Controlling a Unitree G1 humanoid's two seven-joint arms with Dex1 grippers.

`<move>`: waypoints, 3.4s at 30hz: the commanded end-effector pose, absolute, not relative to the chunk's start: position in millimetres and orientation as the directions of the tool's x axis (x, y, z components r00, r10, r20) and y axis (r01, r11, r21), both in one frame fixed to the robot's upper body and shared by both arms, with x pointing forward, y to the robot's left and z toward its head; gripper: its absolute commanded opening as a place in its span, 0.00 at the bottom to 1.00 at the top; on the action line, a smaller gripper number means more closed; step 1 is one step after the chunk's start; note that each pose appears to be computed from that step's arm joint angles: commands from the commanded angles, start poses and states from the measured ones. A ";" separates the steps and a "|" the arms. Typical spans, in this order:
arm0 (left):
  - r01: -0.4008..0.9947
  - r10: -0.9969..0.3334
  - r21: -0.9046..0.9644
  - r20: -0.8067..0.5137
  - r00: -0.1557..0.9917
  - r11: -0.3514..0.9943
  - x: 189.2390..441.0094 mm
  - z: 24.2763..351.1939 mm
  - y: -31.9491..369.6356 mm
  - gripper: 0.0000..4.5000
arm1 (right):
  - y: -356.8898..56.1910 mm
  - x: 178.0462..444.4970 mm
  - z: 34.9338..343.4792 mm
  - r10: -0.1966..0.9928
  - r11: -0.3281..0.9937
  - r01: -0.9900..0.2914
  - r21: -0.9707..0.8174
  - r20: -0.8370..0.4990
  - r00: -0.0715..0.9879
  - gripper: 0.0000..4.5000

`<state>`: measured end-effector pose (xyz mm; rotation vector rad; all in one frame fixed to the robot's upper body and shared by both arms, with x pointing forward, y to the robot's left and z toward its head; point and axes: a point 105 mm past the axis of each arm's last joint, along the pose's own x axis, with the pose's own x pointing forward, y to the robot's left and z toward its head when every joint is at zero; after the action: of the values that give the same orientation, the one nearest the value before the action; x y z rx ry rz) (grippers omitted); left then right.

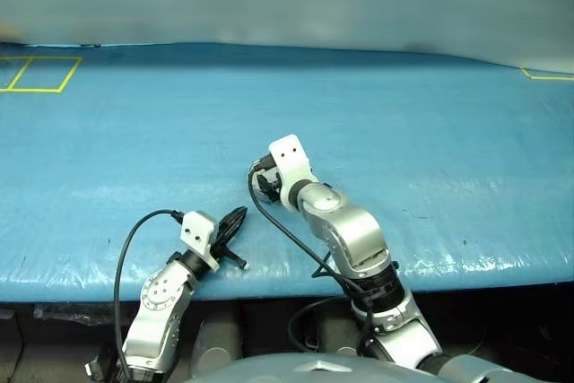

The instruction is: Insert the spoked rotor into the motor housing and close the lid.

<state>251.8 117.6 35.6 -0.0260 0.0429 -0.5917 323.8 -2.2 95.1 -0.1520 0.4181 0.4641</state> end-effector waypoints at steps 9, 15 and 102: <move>0.483 -0.484 0.026 0.024 0.875 0.875 260.7 47.3 128.8 0.00 | -5.0 323.4 94.3 0.334 0.927 -0.374 -0.011 -0.426 0.841 0.67; 0.428 -0.431 0.062 0.044 0.901 0.902 266.5 50.5 136.9 0.00 | -1.0 320.3 94.3 0.339 0.928 -0.371 0.011 -0.431 0.836 0.67; 0.448 -0.451 0.075 0.027 0.892 0.891 265.1 46.3 136.4 0.00 | 19.8 321.0 112.6 0.812 0.473 -0.880 -0.044 -0.366 0.455 0.67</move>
<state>265.1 137.6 36.6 0.0670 -0.0007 -0.4589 321.7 16.3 96.7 -0.2528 0.3596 1.0373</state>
